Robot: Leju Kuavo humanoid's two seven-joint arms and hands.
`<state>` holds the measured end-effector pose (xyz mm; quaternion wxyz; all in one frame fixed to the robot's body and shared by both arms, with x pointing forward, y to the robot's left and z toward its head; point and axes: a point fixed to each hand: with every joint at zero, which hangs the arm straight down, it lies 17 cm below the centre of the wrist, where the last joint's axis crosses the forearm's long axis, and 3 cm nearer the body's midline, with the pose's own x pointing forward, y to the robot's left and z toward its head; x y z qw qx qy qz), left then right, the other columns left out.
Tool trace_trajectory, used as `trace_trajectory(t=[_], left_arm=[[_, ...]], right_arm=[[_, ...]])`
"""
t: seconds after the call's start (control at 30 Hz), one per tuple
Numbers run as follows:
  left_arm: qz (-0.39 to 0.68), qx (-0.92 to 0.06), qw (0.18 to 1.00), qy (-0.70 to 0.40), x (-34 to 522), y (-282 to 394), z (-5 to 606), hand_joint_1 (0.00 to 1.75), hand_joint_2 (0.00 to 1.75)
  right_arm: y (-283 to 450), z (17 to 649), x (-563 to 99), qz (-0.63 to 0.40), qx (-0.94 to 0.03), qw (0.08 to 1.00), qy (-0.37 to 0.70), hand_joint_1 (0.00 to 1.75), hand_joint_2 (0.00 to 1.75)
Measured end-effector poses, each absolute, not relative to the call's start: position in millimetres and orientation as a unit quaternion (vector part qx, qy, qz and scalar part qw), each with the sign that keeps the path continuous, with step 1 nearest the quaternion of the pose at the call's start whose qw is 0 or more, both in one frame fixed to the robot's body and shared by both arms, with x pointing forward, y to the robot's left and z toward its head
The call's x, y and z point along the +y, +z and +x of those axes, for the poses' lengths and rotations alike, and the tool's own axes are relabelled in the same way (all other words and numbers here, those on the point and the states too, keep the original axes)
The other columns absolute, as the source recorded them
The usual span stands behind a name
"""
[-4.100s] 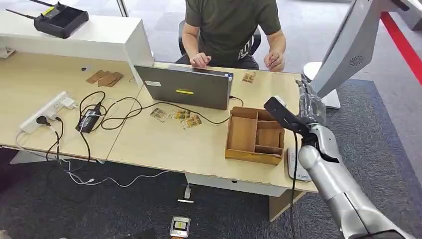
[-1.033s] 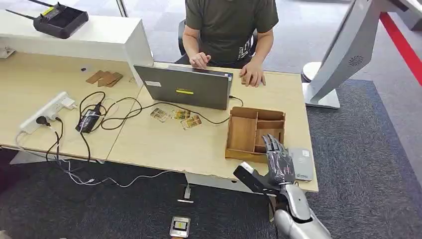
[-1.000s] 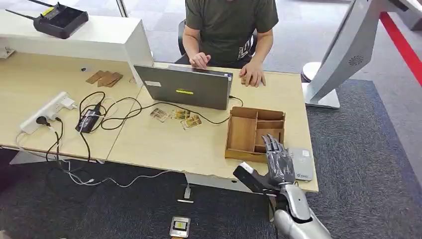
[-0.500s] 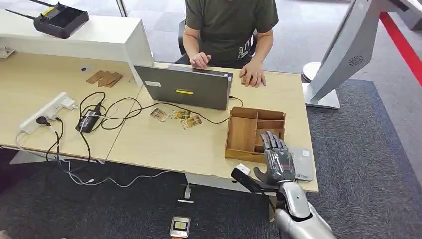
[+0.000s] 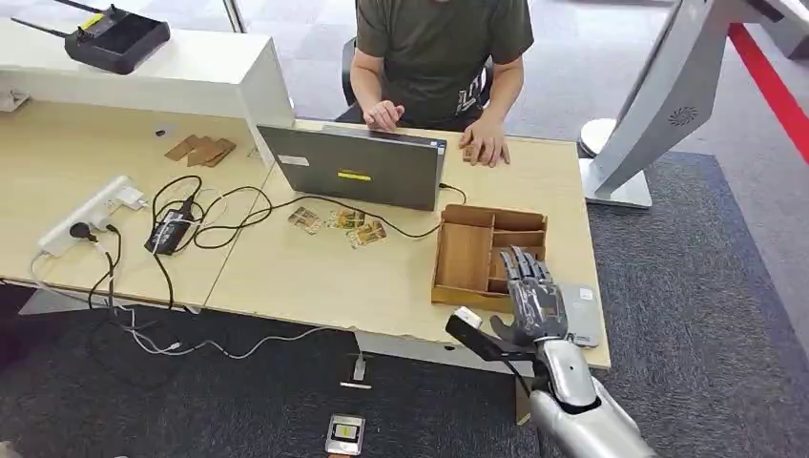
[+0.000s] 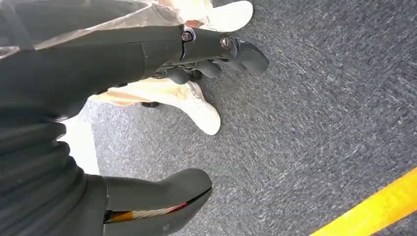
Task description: Pass the card to the sensor for recognition and then transmit it.
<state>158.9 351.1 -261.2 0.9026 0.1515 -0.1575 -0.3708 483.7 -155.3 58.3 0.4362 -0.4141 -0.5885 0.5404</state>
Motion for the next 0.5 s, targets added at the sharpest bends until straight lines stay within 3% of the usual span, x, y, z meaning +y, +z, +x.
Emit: trace_trajectory(t=[0.5], left_arm=[[0.149, -0.154, 0.897, -0.388, 347.0, -260.0, 164.5, 0.00, 1.75]], right_arm=[[53.7, 489.9, -173.0, -0.429, -0.571, 0.446, 0.540, 0.00, 1.75]])
